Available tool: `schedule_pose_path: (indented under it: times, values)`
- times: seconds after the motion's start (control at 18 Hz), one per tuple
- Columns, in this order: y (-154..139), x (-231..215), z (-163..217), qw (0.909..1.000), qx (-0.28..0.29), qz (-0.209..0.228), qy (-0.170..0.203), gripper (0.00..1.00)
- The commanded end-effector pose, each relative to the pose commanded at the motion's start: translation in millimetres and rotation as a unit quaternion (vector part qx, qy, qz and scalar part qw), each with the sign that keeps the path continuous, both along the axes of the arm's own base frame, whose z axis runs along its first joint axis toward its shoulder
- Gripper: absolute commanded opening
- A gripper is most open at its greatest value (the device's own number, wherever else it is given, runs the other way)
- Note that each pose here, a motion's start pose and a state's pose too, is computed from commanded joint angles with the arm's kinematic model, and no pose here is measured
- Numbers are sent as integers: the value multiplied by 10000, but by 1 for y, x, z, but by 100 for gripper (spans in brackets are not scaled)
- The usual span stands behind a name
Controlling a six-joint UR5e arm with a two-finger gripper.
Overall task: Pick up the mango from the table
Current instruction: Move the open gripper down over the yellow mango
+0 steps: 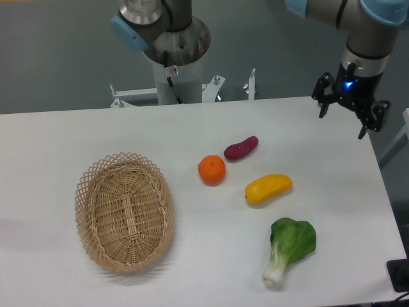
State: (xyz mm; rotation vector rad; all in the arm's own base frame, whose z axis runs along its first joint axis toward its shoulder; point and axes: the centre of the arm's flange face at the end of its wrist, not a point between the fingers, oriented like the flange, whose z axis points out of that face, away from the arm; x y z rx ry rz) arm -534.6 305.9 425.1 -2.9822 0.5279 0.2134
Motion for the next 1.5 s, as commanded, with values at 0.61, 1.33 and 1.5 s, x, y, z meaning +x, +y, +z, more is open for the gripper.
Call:
schedule_pose_path:
  times: [0.61, 1.33, 1.5]
  values:
    - [-4, 24, -31, 9996, -71, 60, -274, 100]
    - [40, 83, -126, 9976, -32, 519, -466, 100]
    - [50, 89, -141, 9993, -14, 154, -343, 100]
